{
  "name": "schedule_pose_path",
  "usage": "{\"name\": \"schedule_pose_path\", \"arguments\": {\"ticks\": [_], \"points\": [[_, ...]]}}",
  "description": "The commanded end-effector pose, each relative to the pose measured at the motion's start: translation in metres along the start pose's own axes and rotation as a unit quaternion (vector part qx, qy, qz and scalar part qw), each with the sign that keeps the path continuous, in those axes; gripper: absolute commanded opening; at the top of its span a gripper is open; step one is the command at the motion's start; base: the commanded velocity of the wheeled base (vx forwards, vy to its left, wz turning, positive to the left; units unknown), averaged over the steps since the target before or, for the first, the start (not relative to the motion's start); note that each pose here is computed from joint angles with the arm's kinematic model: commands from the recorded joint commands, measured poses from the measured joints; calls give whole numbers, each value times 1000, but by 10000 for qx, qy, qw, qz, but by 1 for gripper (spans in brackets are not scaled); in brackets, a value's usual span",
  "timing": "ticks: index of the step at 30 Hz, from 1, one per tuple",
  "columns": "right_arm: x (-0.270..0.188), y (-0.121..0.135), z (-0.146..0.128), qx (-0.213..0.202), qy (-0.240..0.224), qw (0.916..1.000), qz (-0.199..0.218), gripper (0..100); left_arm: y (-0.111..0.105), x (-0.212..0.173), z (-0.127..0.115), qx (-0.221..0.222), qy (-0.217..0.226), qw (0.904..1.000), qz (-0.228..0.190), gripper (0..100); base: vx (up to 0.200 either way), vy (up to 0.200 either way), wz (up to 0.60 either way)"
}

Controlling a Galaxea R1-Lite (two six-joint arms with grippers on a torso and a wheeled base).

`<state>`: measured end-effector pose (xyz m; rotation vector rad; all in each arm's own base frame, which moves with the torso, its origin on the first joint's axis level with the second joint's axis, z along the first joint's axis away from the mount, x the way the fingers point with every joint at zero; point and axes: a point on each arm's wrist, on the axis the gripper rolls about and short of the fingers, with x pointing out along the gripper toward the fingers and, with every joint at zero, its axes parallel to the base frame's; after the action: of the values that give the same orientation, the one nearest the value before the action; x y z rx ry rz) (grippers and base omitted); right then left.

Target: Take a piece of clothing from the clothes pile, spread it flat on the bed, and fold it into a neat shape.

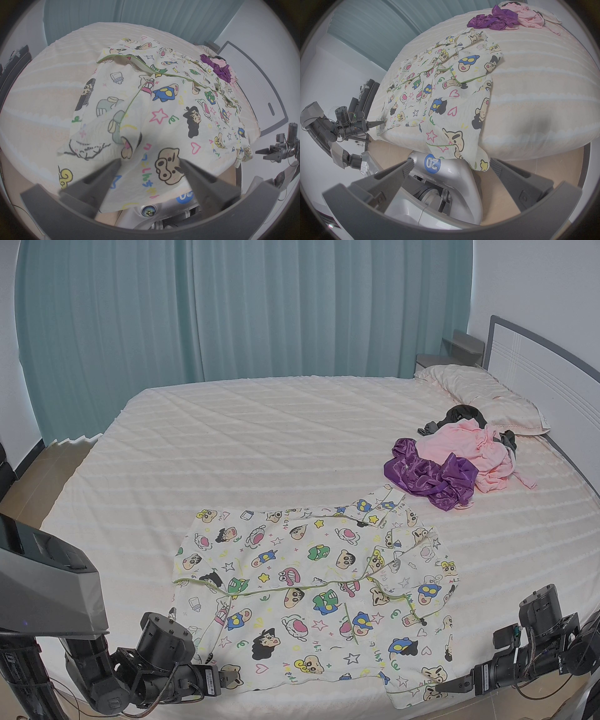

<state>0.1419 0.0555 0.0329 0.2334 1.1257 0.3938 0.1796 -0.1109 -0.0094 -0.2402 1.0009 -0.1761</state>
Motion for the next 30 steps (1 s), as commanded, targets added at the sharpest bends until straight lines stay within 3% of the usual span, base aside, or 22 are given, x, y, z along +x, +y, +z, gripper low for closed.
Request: {"name": "schedule_pose_path", "arguments": {"ticks": [1,9,17,26,30], "points": [[0,0,0,0,6,10000,1,100,-1,-4,-3,46,-40,10000,-51,100,0,0,0],[0,0,-1,2,13,10000,-1,100,-4,-32,7,-32,-739,9961,-489,100,0,0,0],[0,0,0,-6,11,10000,-9,100,-5,-40,17,-178,-1175,9922,-373,100,0,0,0],[0,0,-1,-3,20,10000,-4,100,-7,-20,50,-1541,-1269,9794,-287,100,0,0,0],[1,0,-1,-16,26,10000,3,100,-8,-13,61,-2390,-1035,9653,-214,100,0,0,0]]}}
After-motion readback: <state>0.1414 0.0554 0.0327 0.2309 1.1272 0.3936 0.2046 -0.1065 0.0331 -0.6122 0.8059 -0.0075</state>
